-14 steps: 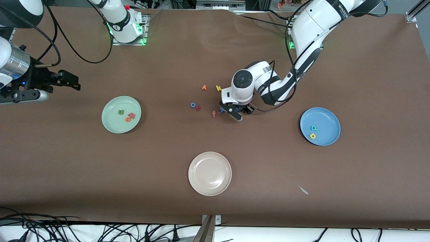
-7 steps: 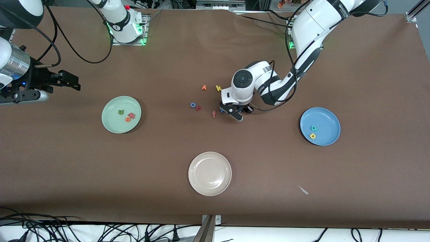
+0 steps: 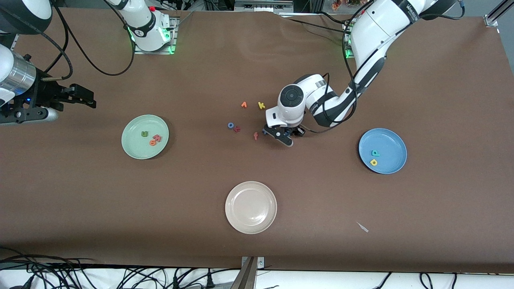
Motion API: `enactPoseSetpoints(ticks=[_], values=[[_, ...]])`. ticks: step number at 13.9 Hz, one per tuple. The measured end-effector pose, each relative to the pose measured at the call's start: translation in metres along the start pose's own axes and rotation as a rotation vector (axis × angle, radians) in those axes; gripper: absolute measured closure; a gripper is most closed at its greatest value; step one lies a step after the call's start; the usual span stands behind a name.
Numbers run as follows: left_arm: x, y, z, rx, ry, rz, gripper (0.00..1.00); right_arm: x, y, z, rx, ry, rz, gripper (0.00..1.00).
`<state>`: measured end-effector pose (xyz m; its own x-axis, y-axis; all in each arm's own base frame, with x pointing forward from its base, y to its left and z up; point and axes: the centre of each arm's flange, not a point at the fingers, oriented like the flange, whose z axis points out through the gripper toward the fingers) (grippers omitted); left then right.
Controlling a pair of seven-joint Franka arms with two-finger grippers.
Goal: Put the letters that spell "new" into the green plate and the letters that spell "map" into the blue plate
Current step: 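Lower the left gripper and grasp the blue E, then carry the blue E to the blue plate and release it with the left gripper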
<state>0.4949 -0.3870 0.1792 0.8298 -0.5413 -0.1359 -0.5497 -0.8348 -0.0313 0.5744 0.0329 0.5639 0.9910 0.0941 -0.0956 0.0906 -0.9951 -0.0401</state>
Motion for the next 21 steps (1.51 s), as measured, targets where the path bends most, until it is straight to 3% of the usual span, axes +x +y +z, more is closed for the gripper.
enactPoseSetpoints(ticks=[4,9,16,21], values=[[0.012,-0.055,-0.033,0.017,-0.061,-0.043,0.73,0.0,0.0,0.0,0.0,0.0,0.0,0.0],[0.01,-0.14,-0.071,0.026,-0.184,0.03,0.73,0.001,0.0,0.001,0.0,-0.001,0.0,0.0],[-0.035,-0.27,-0.059,-0.047,-0.319,0.035,0.73,0.001,0.0,0.001,-0.001,0.0,-0.001,0.0],[-0.061,-0.327,-0.04,-0.053,-0.368,0.028,0.73,0.001,0.0,0.001,-0.004,-0.002,-0.004,0.0]])
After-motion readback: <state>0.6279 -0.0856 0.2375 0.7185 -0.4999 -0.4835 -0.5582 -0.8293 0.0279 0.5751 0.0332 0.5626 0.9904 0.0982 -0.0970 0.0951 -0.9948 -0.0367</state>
